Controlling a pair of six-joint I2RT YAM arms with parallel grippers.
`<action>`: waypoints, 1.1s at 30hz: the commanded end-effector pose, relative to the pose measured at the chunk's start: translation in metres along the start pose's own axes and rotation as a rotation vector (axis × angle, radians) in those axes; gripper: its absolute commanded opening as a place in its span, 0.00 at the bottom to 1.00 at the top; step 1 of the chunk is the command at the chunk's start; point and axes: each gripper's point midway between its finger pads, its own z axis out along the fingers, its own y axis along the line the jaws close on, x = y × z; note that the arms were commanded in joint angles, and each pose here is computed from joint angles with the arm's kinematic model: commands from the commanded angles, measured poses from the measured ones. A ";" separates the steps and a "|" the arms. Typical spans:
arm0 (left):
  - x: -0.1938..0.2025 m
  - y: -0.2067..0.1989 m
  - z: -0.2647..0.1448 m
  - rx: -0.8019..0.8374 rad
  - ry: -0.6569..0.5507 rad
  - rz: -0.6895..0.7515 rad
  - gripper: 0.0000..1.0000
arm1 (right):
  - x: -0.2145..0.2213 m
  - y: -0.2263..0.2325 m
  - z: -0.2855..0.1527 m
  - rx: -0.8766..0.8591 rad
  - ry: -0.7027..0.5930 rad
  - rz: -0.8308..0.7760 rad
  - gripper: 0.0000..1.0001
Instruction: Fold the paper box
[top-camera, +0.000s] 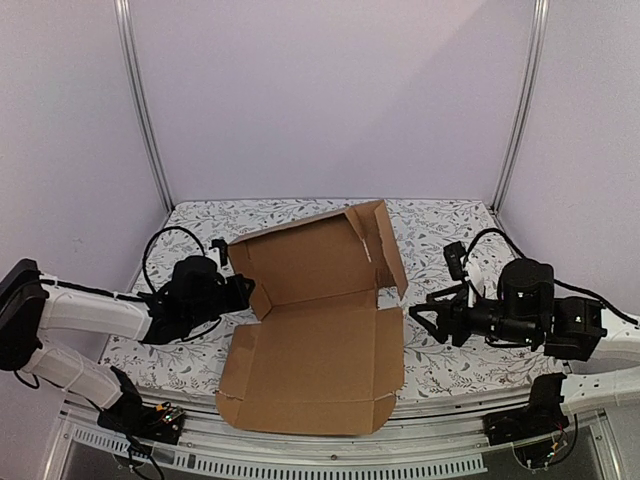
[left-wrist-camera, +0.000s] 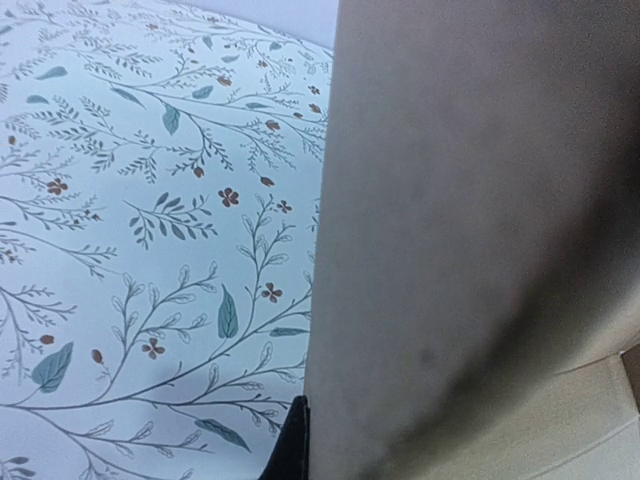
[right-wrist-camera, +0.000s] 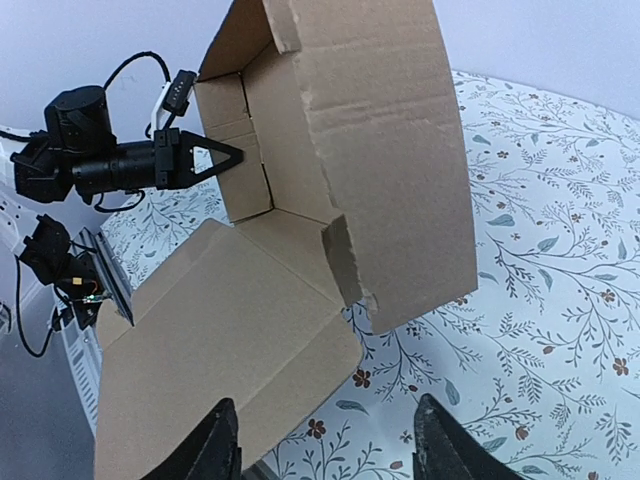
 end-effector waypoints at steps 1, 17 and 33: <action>-0.013 0.005 -0.010 -0.050 -0.102 0.081 0.00 | -0.016 -0.001 -0.012 0.034 -0.004 -0.093 0.63; -0.016 0.008 -0.035 -0.074 -0.282 0.268 0.00 | -0.035 -0.002 0.018 0.021 0.069 -0.319 0.88; -0.011 -0.002 -0.032 -0.079 -0.316 0.337 0.00 | -0.003 0.006 0.077 -0.226 0.145 -0.489 0.94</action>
